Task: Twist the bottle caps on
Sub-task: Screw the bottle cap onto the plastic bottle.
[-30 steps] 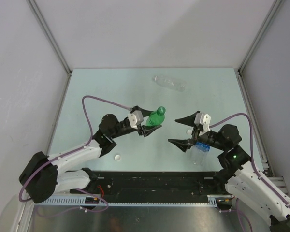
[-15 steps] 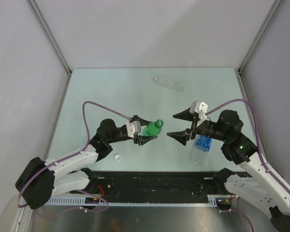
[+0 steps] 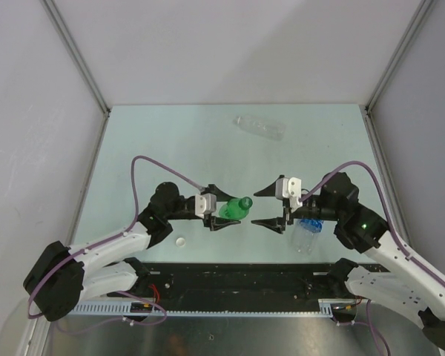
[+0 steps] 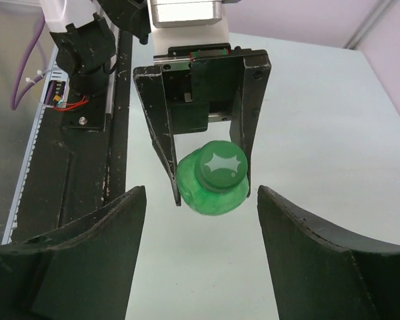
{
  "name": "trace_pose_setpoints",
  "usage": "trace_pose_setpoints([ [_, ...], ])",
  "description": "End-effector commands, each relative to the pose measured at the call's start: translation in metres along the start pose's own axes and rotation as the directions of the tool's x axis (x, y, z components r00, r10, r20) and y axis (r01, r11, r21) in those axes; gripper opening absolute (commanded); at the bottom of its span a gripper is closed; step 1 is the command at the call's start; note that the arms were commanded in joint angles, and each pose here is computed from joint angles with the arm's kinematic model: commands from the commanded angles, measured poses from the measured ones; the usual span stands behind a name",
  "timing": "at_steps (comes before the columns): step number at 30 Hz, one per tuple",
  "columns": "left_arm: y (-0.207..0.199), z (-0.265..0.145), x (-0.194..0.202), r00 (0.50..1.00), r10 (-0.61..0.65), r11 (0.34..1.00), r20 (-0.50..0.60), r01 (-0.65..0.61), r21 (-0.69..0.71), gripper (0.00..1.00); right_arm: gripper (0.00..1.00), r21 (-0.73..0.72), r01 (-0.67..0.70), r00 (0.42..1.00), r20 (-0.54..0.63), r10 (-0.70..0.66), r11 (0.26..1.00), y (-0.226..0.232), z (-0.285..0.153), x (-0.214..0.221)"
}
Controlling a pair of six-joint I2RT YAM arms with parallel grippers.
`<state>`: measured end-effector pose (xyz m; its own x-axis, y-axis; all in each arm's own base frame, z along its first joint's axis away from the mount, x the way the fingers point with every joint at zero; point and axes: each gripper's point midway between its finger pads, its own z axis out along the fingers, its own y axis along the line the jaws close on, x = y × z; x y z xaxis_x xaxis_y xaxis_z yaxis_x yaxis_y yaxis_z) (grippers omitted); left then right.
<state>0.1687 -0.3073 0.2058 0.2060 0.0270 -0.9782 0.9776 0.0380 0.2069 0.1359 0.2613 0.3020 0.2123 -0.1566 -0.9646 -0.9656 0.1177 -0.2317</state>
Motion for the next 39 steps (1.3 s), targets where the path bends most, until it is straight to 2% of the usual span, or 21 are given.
trace_pose_setpoints([
  [1,-0.006,0.0,-0.011,0.999,0.035,0.998,0.036,-0.037,0.056,0.17,0.7,0.019,0.114,0.99,0.083,-0.116,0.993,-0.009,0.008,-0.032],
  [8,-0.009,0.0,-0.015,0.998,0.046,0.996,0.047,-0.049,0.074,0.17,0.66,0.009,0.136,0.982,0.127,-0.136,0.991,-0.007,0.01,-0.044],
  [14,-0.008,0.0,-0.018,0.997,0.057,0.995,0.054,-0.061,0.076,0.17,0.56,-0.013,0.14,0.98,0.146,-0.137,0.99,-0.003,0.012,-0.047],
  [28,-0.007,-0.002,-0.029,0.994,0.087,0.994,0.073,-0.091,0.062,0.17,0.54,-0.043,0.132,0.983,0.132,-0.125,0.99,0.002,0.015,-0.042],
  [39,-0.006,-0.001,-0.031,0.993,0.086,0.994,0.075,-0.091,0.064,0.17,0.46,-0.05,0.129,0.983,0.137,-0.121,0.99,0.004,0.019,-0.043],
])
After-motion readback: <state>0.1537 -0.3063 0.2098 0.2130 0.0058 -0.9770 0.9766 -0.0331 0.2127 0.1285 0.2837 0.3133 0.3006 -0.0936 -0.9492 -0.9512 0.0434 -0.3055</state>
